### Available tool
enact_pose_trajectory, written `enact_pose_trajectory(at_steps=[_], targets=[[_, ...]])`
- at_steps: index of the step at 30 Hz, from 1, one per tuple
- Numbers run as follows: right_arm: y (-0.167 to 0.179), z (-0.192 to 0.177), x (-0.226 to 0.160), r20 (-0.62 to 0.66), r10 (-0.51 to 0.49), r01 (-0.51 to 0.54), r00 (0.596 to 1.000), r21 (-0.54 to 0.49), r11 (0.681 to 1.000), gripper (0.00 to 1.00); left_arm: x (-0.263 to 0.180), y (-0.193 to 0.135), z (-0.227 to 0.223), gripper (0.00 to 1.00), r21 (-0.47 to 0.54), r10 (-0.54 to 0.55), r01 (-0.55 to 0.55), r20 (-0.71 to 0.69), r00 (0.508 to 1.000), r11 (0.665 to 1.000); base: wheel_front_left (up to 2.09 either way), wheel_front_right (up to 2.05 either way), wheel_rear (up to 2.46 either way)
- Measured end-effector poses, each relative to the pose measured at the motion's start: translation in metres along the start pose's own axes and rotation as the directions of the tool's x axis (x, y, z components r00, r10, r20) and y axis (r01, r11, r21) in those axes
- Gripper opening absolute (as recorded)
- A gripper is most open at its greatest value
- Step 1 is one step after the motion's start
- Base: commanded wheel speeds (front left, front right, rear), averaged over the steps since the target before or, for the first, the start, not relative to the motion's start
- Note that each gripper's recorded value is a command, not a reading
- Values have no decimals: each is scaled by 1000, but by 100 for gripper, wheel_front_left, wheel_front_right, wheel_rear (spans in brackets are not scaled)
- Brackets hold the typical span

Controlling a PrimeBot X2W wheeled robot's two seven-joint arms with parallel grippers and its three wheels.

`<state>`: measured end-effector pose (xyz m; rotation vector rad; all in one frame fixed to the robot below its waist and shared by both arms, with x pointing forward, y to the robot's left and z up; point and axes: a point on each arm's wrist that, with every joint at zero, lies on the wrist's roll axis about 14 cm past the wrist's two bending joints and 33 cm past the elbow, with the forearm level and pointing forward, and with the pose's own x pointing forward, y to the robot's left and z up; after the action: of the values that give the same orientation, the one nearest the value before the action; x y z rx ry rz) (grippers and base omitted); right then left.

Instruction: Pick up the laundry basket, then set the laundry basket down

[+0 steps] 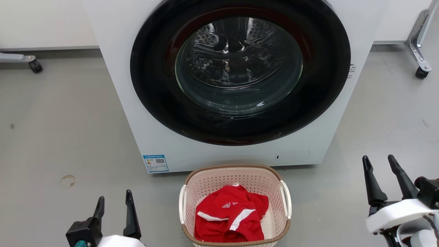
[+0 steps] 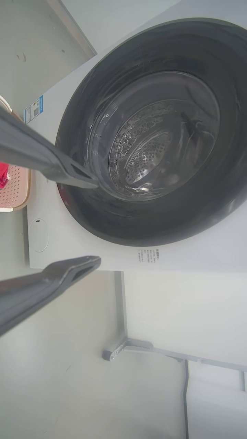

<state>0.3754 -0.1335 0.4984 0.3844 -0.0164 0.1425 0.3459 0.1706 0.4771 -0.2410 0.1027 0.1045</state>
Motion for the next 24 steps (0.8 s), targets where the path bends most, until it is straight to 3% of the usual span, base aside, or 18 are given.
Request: enact_pose_trajectory(at_steps=[9,24], targets=[[9,-1,0,0,38,-38,999,-73,997,100,-3,-5,3,100,78,-14,12,24,1000,997,0,0,0],[11,-2,0,-10,46,-46,999,-79,996,100,-6,-4,1,100,96,-17,17,0,1000,995,0,0,0]])
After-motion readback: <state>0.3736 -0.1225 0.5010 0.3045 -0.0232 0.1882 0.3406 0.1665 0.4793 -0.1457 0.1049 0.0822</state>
